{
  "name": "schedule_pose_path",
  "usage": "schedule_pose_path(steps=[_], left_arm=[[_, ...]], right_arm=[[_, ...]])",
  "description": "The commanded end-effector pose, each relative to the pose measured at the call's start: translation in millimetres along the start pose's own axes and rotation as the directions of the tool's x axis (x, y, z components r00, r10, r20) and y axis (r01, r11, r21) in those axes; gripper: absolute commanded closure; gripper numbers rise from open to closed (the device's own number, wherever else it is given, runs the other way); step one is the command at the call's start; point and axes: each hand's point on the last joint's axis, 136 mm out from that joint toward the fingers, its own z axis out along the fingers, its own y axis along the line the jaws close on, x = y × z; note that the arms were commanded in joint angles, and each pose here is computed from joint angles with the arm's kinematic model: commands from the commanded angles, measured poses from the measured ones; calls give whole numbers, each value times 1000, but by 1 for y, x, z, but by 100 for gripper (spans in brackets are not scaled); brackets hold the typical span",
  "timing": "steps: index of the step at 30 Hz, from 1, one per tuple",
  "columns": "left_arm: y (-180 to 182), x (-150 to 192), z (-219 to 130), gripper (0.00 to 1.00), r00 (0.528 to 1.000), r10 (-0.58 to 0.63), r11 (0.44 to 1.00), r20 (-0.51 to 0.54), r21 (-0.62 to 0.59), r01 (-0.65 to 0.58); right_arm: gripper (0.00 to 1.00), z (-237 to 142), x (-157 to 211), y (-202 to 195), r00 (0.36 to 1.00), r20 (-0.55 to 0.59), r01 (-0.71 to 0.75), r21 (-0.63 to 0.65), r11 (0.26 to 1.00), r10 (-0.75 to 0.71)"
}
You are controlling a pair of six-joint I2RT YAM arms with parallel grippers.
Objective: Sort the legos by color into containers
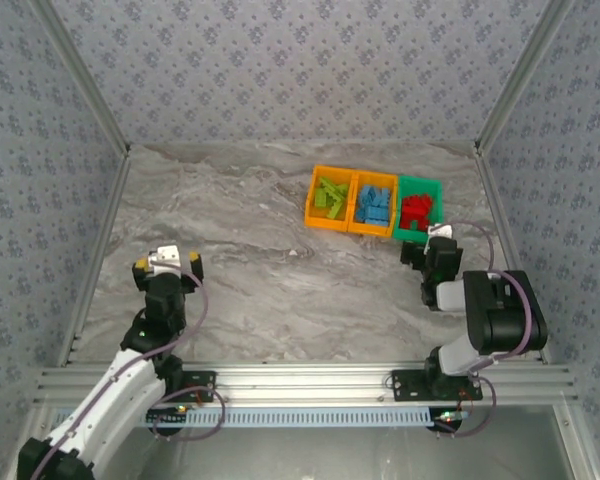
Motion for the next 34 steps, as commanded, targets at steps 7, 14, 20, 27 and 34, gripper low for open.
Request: schedule_pose_path(steps=[7, 14, 20, 27, 34], left_arm=[[6, -2, 62, 1, 980, -193, 974, -37, 115, 196], [-32, 8, 141, 1, 991, -101, 965, -83, 233, 118], [-35, 9, 140, 1, 992, -82, 969, -101, 224, 103], [-34, 9, 139, 1, 991, -78, 970, -108, 222, 101], [-35, 9, 139, 1, 991, -78, 970, -111, 223, 101]], right_arm=[[0, 5, -50, 15, 992, 126, 36, -85, 996, -25], [0, 5, -50, 20, 992, 120, 42, -128, 991, -26], [0, 6, -49, 20, 993, 116, 41, -130, 991, -26], [0, 6, -50, 20, 993, 118, 43, -129, 991, -28], [0, 5, -49, 21, 992, 120, 46, -126, 991, -31]])
